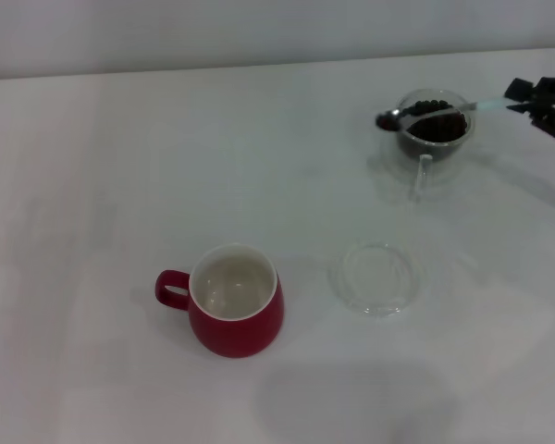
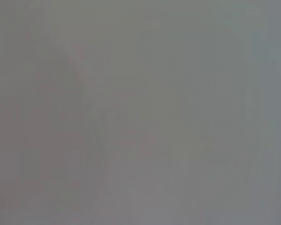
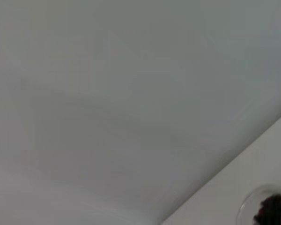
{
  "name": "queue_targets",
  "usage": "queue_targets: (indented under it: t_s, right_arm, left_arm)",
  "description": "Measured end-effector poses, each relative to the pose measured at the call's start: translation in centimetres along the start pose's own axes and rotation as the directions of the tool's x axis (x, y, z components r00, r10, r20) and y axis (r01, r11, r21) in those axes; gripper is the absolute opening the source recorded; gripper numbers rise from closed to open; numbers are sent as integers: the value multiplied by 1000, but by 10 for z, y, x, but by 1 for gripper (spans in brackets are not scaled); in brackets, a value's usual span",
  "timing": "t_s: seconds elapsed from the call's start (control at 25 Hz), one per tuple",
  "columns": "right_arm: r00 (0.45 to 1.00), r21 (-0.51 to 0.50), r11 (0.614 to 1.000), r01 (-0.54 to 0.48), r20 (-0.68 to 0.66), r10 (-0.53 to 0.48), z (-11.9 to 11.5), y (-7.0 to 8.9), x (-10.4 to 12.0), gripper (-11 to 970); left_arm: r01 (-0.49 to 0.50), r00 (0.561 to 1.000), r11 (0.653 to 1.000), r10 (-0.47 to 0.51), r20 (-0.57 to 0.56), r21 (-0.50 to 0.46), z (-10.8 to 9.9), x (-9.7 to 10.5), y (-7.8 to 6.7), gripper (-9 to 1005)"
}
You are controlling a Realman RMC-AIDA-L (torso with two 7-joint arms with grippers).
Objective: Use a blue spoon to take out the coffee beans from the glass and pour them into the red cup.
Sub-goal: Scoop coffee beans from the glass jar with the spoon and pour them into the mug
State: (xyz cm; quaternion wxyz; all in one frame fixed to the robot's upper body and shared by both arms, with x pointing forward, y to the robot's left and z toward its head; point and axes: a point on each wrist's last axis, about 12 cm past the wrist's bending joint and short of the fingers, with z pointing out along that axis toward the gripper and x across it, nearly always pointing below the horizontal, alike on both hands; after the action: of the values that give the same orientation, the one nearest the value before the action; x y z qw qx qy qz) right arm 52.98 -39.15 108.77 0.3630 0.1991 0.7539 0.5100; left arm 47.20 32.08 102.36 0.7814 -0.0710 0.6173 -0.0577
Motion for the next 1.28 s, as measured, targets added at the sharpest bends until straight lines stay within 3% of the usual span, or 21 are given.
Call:
queue_targets:
  t_s: [0.76, 1.28]
  right_arm:
    - [979, -118, 993, 16, -199, -39, 15, 6, 55, 155]
    - [947, -149, 987, 55, -307, -99, 30, 10, 76, 155]
  left_arm:
    - [5, 1000, 1000, -5, -14, 10, -1, 2, -3, 785]
    - [10, 1000, 1000, -10, -20, 10, -3, 3, -4, 786]
